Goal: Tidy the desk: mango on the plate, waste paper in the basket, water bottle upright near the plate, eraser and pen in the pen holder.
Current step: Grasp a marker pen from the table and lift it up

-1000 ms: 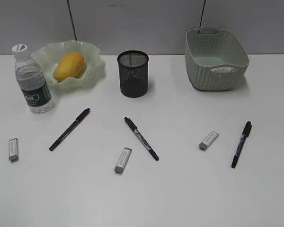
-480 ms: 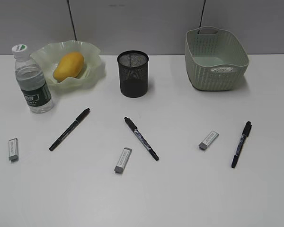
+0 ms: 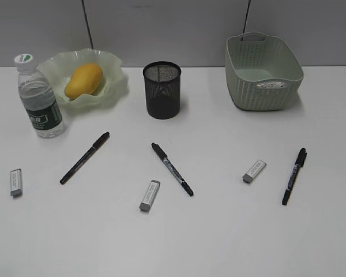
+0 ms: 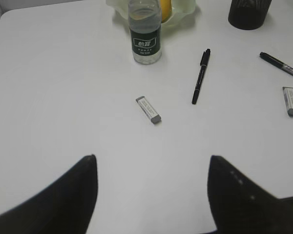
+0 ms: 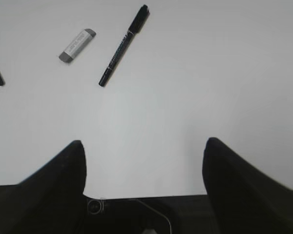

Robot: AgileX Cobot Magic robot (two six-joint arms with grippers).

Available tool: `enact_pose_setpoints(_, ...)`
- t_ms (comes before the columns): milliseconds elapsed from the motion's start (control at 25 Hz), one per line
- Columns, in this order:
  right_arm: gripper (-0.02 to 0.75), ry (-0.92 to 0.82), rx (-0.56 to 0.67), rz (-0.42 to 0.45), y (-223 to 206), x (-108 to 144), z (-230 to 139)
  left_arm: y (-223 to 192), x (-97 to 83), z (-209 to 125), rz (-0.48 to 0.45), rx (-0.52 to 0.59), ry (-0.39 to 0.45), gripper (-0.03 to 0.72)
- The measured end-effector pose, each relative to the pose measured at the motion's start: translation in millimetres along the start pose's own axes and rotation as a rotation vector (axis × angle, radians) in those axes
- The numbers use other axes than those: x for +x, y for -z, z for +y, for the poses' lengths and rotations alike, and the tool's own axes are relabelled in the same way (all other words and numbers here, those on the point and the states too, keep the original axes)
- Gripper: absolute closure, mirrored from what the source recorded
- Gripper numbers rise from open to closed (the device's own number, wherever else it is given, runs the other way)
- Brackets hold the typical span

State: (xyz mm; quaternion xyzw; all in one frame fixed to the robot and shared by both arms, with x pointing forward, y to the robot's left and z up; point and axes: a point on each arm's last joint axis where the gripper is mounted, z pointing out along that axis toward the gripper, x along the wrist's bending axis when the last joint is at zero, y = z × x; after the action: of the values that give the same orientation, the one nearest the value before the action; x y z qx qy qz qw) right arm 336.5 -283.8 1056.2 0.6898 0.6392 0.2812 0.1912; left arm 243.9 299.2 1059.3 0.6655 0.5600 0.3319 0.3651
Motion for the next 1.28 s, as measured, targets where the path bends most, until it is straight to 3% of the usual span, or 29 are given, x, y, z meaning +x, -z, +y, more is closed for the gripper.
enact_pose_setpoints(240,0.156,-0.027,0.222,-0.054,-68.2,9.7,41.9,0.0,0.0,0.0,0.000,0.000,0.000,0.156)
enact_pose_setpoints(640,0.209,-0.118,0.462,-0.127,-199.9,25.2,105.8,0.0,0.0,0.0,0.000,0.000,0.000,0.156)
enact_pose_setpoints(960,0.277,-0.211,0.514,-0.163,-261.6,29.6,122.7,0.0,0.0,0.0,0.000,0.000,0.000,0.177)
enact_pose_setpoints(1280,0.337,-0.232,0.571,-0.195,-293.0,26.1,109.1,0.0,0.0,0.0,0.000,0.000,0.000,0.187)
